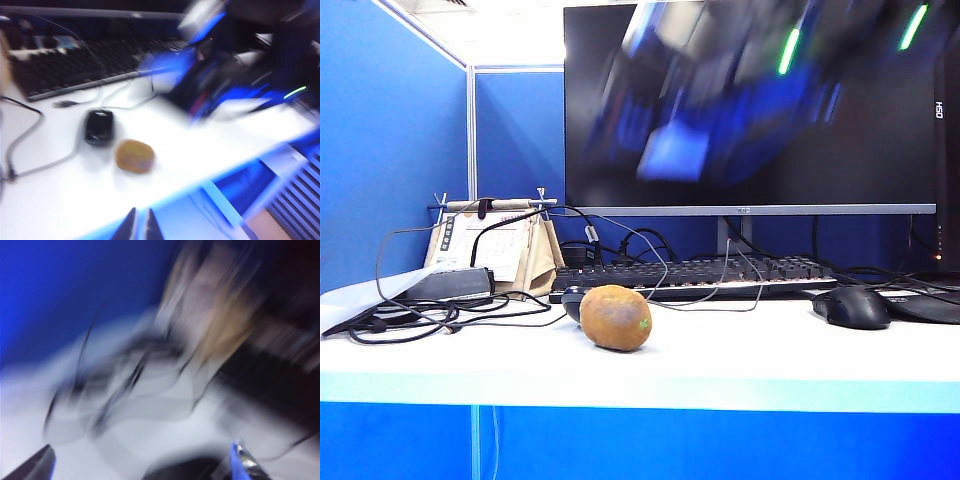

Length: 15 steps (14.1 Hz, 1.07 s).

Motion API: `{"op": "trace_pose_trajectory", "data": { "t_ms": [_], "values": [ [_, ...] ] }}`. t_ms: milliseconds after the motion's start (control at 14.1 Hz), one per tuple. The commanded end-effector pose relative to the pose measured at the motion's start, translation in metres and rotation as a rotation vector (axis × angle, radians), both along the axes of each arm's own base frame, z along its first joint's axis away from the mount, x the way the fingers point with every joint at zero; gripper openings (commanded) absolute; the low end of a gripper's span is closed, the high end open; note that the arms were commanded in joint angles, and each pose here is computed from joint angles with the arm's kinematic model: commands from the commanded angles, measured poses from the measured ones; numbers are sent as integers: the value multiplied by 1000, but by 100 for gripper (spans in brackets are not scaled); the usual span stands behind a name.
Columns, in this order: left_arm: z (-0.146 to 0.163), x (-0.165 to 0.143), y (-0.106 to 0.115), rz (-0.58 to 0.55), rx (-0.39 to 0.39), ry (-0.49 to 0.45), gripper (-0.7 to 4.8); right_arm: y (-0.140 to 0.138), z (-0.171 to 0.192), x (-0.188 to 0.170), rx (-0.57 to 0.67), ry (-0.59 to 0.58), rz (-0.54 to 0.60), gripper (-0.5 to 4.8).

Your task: Pick up the kiwi and place it near the upside-down mouse.

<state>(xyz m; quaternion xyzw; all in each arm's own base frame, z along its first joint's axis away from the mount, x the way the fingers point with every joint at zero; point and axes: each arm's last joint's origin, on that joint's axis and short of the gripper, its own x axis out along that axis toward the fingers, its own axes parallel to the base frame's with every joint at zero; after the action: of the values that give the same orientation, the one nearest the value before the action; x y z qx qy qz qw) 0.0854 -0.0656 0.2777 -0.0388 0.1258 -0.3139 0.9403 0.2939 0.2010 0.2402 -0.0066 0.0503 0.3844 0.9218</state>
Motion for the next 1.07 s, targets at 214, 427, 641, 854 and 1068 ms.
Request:
{"op": "trace_pose_trajectory", "data": {
  "t_ms": [214, 427, 641, 854, 1068],
  "values": [
    [-45, 13, -3, 182, 45, -14, 30, -67, 91, -56, 113, -155, -275, 15],
    [-65, 16, 0, 350, 60, 8, 30, -116, 90, -114, 189, -247, -526, 12],
    [-77, 15, 3, 403, 131, 54, 30, -139, 23, -158, 103, -149, -561, 13],
    [-78, 15, 5, 441, 178, 42, 30, -153, -22, -181, 73, -109, -635, 13],
    [-92, 18, 2, 419, 210, -66, 30, -162, -47, -193, 148, -99, -748, 13]
  ]
}}
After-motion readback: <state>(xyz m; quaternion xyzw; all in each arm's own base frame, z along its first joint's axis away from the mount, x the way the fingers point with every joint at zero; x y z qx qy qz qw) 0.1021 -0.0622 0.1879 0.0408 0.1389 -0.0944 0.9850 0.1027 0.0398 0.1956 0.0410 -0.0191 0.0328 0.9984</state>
